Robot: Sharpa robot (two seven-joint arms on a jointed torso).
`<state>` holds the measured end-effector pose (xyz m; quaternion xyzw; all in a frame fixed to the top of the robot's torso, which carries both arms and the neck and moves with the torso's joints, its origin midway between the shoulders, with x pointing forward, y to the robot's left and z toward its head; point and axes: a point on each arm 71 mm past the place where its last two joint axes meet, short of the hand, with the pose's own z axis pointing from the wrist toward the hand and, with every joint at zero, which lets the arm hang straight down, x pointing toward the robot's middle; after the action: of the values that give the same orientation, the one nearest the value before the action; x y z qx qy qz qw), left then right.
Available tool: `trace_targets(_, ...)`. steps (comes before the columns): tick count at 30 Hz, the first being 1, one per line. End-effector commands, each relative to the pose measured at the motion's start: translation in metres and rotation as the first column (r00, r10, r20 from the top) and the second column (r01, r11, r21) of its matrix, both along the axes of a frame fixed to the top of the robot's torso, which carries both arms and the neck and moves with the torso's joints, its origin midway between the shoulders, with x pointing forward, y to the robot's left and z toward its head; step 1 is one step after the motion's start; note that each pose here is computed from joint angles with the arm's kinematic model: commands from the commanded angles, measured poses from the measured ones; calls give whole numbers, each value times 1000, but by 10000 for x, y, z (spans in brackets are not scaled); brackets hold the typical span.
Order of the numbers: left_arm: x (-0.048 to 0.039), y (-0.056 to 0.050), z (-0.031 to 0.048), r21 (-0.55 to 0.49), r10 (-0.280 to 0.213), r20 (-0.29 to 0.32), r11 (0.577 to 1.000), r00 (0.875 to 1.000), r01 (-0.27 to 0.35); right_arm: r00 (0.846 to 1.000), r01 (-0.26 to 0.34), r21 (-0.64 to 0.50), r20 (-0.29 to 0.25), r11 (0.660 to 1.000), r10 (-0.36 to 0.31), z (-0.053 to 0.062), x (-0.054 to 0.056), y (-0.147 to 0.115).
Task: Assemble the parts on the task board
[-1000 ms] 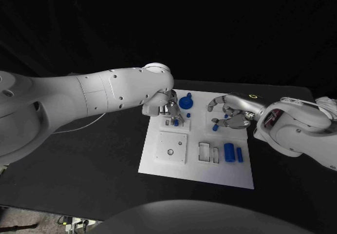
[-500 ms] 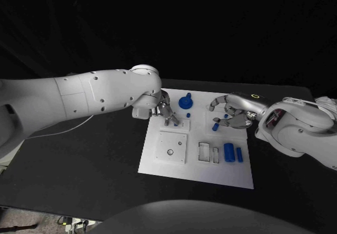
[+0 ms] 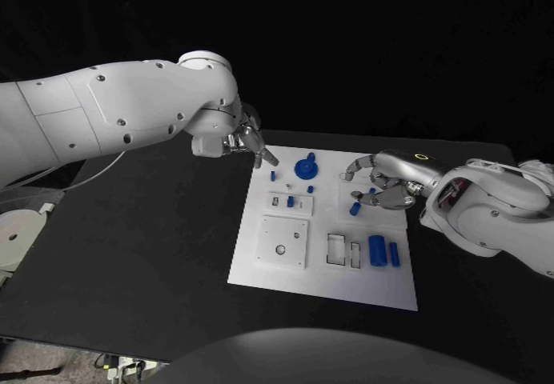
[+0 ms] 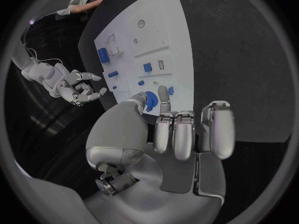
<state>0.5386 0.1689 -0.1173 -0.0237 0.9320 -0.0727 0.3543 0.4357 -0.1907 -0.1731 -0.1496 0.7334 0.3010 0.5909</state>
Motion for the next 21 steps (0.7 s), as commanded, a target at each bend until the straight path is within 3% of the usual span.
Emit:
trace_targets(1, 57, 76, -37, 116, 67, -50, 991, 996, -61, 1000, -13, -5, -16, 1000, 13, -17, 0, 14)
trace_targets(9, 220, -2, -184, 60, 87, -43, 995, 995, -85, 1000, -14, -11, -28, 1000, 13, -31, 6, 11)
trace_targets(21, 346, -212, -398, 31, 57, 12, 998, 998, -58, 999, -15, -9, -30, 1000, 14, -31, -3, 12)
